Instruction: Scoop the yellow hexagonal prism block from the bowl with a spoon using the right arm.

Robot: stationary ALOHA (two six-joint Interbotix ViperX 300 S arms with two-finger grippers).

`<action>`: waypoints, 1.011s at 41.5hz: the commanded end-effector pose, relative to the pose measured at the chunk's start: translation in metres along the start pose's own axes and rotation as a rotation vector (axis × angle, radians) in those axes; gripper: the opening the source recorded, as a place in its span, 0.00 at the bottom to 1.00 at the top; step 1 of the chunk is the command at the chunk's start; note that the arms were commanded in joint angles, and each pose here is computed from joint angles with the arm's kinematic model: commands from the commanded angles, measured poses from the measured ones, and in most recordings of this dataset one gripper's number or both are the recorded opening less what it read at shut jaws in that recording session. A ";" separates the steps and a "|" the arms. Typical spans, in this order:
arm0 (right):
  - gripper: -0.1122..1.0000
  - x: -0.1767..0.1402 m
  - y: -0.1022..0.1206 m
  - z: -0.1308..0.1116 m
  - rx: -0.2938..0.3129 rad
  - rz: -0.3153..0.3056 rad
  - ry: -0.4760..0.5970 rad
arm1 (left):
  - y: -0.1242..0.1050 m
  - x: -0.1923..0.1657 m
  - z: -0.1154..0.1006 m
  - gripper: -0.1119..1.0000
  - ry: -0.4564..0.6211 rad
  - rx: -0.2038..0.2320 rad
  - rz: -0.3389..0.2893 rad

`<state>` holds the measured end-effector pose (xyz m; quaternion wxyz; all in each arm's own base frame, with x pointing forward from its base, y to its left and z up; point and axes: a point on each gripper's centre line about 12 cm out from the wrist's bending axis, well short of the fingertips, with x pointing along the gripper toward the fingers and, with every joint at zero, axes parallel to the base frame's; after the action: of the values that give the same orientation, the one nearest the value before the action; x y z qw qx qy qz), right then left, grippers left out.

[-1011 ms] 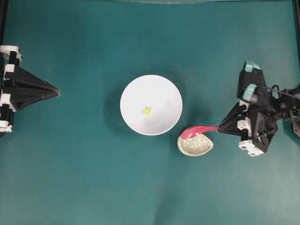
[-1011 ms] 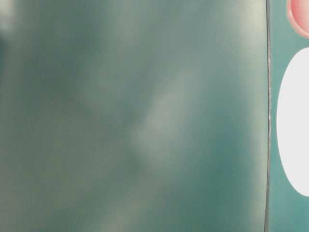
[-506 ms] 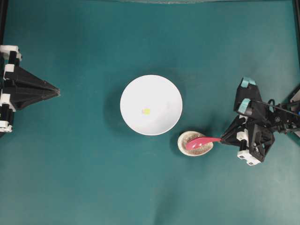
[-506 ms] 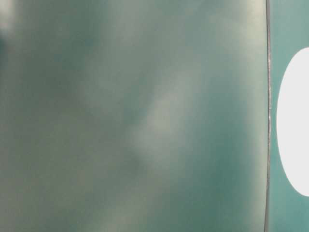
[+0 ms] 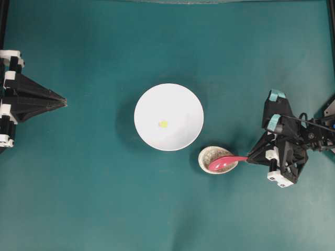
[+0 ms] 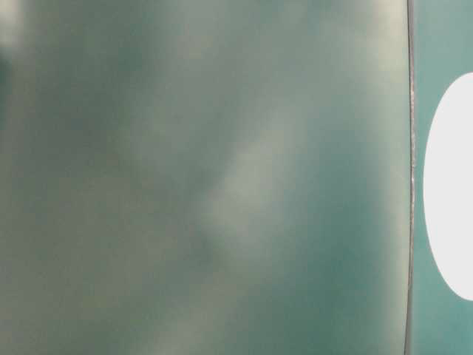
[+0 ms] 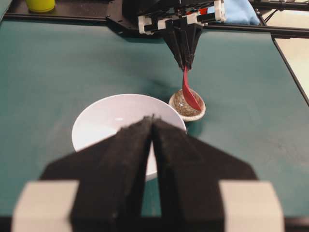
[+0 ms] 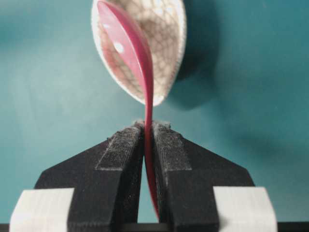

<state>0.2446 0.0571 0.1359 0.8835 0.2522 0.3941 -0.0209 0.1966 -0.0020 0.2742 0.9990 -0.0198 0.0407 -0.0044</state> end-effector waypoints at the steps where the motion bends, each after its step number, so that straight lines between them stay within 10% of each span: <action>1: 0.18 -0.005 0.007 0.007 -0.022 0.029 -0.036 | 0.000 0.002 0.011 0.17 -0.031 0.001 0.000; 13: 0.59 -0.006 0.006 0.006 -0.043 0.029 -0.036 | 0.000 0.002 0.012 0.17 -0.040 0.001 0.000; 42: 0.57 -0.001 0.010 0.009 -0.342 0.151 -0.204 | 0.000 0.003 0.013 0.17 -0.043 0.003 -0.001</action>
<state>0.2503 0.0618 0.1410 0.9400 0.1226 0.3085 0.0789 0.1969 -0.0020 0.2755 0.9992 -0.0198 0.0346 -0.0046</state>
